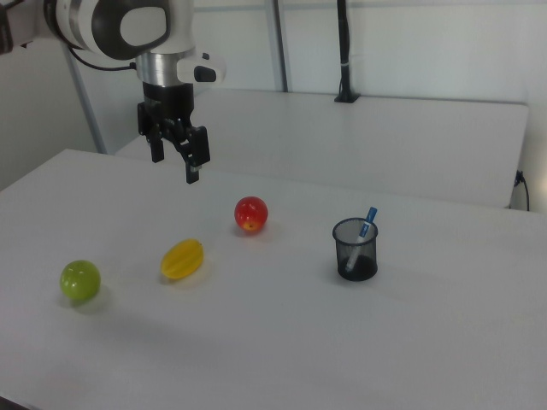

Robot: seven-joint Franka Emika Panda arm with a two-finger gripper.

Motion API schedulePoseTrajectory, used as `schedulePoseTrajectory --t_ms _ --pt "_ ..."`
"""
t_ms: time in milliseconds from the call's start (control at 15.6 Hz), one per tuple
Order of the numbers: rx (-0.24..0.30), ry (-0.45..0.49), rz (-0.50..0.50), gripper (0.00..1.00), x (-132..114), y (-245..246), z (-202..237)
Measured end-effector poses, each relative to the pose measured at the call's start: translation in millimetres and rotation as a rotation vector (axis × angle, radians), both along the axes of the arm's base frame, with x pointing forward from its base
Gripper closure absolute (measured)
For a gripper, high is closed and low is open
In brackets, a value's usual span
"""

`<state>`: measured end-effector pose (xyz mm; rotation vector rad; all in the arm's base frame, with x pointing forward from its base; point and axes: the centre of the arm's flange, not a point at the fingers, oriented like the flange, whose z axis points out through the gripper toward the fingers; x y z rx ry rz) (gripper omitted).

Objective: Take marker pen
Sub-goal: 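Move the gripper from rest toward the black mesh pen cup, then lower the gripper into the pen cup and close on the marker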

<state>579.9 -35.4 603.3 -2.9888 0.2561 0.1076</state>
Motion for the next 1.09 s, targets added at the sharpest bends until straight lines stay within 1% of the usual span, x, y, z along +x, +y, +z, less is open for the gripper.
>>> schedulePoseTrajectory --t_ms 64,128,192,256,448,833,1089 --pt "0.035 -0.034 -0.027 0.0 3.4 -8.2 2.4" --pt "0.054 -0.066 -0.049 0.0 6.3 -16.5 4.5" --pt "0.067 -0.113 -0.066 0.0 10.5 -28.5 7.4" --pt "0.067 -0.168 -0.07 0.0 15.6 -44.2 8.7" --pt "0.029 -0.303 -0.119 0.0 32.9 -78.5 3.8" --pt "-0.053 -0.485 -0.216 0.0 71.9 -123.6 -30.7" --pt "-0.113 -0.586 -0.265 0.0 93.9 -148.5 -60.6"
